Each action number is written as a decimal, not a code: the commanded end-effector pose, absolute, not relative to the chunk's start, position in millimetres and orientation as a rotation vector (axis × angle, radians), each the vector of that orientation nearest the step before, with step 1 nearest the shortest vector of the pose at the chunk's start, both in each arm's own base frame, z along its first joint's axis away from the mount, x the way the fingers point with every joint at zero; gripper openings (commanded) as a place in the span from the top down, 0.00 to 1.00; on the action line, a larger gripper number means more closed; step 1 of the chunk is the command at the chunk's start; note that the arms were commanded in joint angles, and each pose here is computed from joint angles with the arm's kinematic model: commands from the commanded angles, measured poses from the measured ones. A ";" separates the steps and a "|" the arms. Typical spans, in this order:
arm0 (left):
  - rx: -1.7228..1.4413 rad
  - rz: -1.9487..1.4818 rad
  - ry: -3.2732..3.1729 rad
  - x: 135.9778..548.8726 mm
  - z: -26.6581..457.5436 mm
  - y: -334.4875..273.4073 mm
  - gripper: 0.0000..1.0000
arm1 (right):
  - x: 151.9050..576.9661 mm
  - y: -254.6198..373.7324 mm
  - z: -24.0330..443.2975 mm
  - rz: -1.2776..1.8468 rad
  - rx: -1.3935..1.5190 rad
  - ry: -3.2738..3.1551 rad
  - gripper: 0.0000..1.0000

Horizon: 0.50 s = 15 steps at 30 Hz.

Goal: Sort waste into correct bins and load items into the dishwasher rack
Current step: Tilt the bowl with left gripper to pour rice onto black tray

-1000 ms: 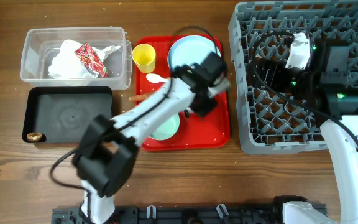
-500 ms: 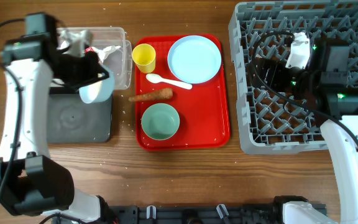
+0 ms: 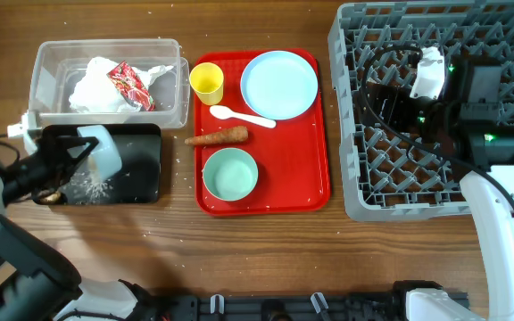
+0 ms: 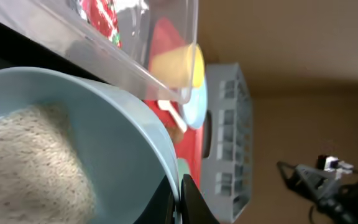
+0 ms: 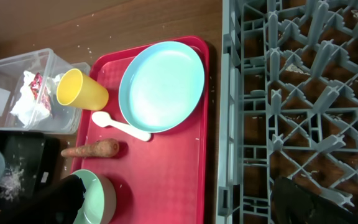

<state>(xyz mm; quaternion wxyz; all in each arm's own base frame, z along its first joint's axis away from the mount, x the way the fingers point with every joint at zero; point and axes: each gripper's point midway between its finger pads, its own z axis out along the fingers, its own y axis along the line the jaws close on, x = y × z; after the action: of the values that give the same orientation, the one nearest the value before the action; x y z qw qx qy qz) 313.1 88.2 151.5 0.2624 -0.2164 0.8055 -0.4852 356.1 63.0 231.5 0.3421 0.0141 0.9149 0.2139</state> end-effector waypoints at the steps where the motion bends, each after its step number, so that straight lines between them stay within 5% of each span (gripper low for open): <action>1: -0.591 -1.360 1.966 310.0 178.8 109.0 0.96 | 356.8 60.7 230.0 0.547 0.052 2.382 0.00; 15: -0.737 -1.578 1.662 306.9 220.4 132.4 0.96 | 356.2 60.7 229.4 0.547 0.053 2.385 0.00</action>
<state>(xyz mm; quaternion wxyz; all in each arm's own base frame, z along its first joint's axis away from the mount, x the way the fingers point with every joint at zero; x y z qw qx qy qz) 308.3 132.2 208.9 0.3555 -0.2828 0.6624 -0.5958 356.0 63.1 231.1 0.3415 0.0142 0.9151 0.2141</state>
